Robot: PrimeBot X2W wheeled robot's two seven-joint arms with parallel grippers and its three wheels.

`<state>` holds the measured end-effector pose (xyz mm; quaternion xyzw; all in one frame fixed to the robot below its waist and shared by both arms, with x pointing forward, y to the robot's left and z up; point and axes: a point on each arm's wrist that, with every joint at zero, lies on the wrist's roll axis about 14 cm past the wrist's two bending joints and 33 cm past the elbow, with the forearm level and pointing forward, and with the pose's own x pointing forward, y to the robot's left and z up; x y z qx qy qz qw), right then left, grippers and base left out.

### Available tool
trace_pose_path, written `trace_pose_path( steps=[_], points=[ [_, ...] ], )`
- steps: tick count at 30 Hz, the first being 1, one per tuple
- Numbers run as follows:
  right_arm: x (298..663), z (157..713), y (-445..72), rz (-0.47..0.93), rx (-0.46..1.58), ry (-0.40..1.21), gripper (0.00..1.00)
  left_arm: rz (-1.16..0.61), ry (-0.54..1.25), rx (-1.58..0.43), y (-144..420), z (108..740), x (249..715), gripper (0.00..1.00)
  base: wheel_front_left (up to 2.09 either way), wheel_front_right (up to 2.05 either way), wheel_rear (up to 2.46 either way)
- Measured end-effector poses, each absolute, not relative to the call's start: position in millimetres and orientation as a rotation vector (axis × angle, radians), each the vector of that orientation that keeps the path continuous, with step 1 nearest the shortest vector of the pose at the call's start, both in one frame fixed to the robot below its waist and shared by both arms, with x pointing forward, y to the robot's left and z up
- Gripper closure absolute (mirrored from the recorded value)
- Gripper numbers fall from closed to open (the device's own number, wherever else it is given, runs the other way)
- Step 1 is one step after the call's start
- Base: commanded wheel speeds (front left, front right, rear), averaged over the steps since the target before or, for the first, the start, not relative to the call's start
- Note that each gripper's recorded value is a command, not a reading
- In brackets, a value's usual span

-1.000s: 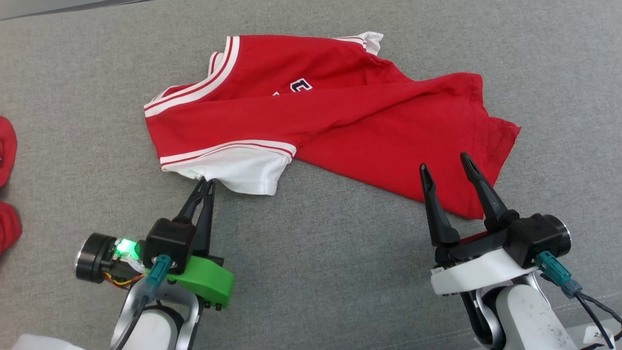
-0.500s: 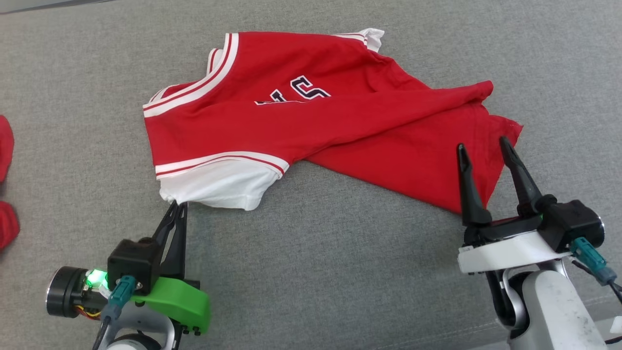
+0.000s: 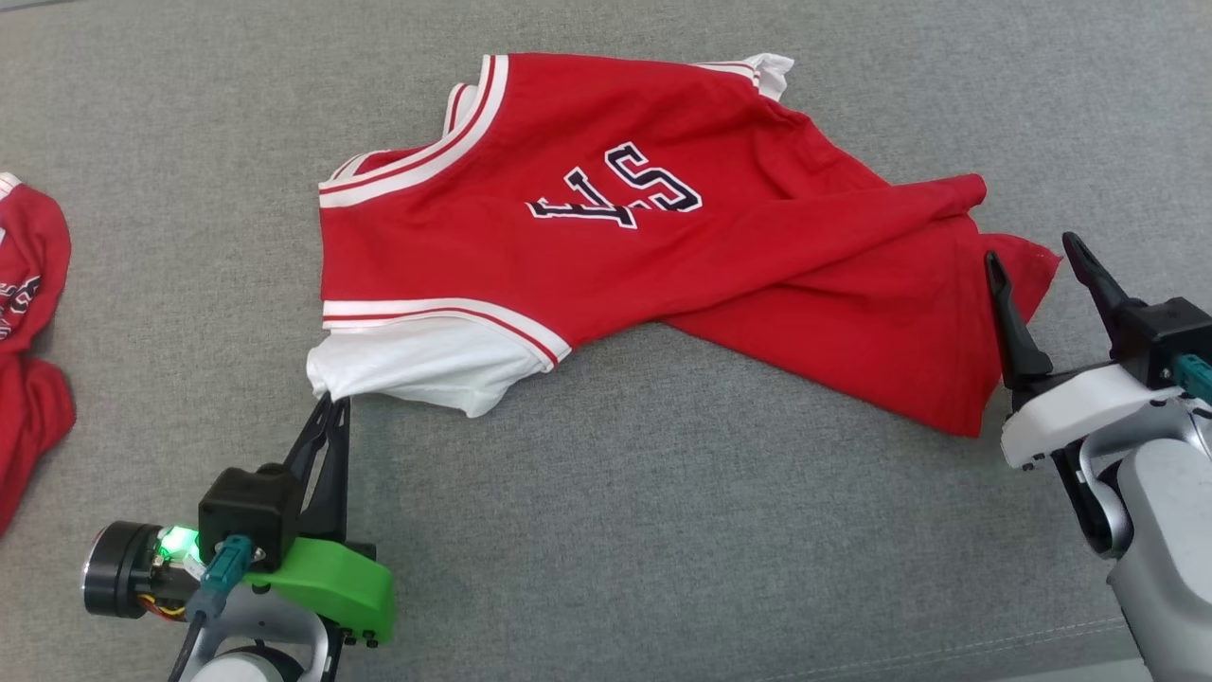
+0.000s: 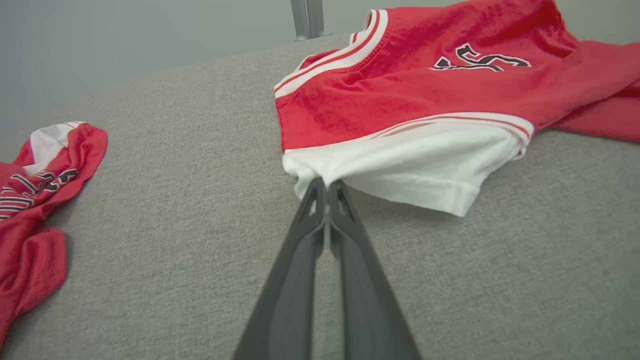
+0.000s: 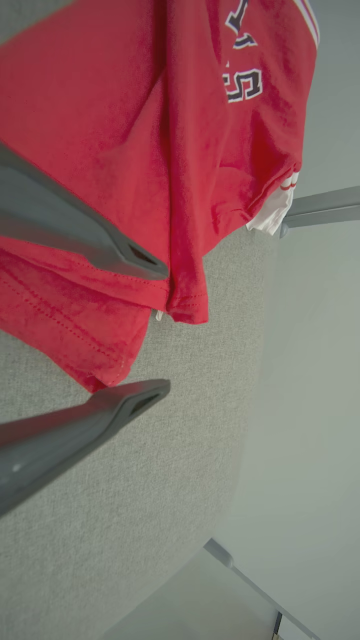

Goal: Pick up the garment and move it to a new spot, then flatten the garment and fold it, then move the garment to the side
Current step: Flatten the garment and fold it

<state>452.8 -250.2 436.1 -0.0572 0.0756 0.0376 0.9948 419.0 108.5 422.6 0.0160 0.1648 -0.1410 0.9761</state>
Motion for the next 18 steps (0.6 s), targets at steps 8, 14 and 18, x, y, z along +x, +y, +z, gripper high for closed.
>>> trace_pose_path(
  steps=[8, 14, 18],
  points=[
    [476.7, 414.8, -240.2, 0.17, -0.18, 0.237, 0.0, -0.264, 0.338, 0.042, 116.8, 415.5, 423.0, 1.0, 0.0, 0.0, 0.0],
    [494.8, 400.6, -232.7, 0.225, -0.222, 0.291, 0.0, -0.254, 0.34, 0.046, 120.6, 411.8, 427.1, 1.0, 0.0, 0.0, 0.0],
    [503.6, 393.3, -224.3, 0.26, -0.232, 0.313, 0.38, -0.246, 0.337, 0.048, 123.2, 410.9, 429.5, 1.0, 0.0, 0.0, 0.0]
  ],
)
